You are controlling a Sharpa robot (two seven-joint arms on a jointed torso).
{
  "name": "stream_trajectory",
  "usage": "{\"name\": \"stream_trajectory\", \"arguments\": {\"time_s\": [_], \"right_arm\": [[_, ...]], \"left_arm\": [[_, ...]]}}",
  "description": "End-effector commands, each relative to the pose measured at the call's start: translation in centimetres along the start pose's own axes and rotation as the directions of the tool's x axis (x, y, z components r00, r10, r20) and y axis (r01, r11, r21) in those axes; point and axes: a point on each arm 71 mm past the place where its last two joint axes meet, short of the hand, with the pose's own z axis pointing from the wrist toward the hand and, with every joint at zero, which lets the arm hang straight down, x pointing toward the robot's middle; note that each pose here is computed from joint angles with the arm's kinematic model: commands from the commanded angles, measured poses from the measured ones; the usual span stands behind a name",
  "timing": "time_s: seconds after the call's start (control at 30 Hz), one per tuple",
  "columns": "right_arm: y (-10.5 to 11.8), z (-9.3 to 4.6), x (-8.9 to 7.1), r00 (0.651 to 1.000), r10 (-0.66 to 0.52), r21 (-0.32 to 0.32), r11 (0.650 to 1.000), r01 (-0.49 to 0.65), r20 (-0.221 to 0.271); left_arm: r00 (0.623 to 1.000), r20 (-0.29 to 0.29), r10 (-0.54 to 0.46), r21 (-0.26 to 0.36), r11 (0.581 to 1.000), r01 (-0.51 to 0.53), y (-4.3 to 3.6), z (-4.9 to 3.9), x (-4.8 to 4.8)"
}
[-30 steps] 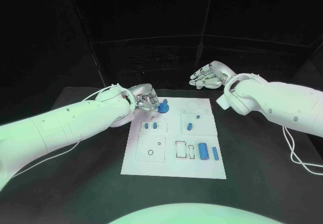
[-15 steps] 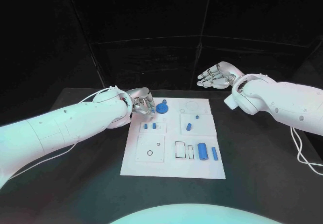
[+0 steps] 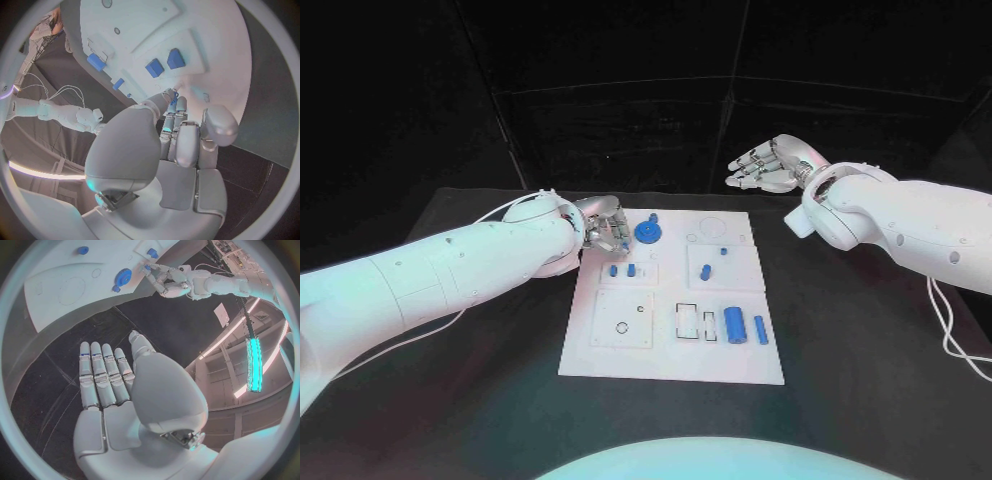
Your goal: Assemble the parts on the task board
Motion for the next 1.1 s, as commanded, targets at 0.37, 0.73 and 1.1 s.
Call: {"name": "stream_trajectory", "arguments": {"time_s": [0.37,0.73,1.1], "right_arm": [[0.58,-0.18,0.06,1.000,0.016,-0.030,0.999,-0.015,0.021],[0.62,-0.23,0.16,1.000,0.018,-0.028,0.999,-0.017,0.015],[0.70,-0.14,0.32,1.000,0.019,-0.028,0.999,-0.018,0.010]], "left_arm": [[1.000,-0.010,0.016,0.000,1.000,-0.016,-0.33,0.66,0.29],[0.999,-0.025,0.038,-0.013,0.999,-0.038,-0.29,0.77,0.45],[0.998,-0.045,0.042,0.003,0.999,-0.042,-0.59,0.74,0.68]]}}
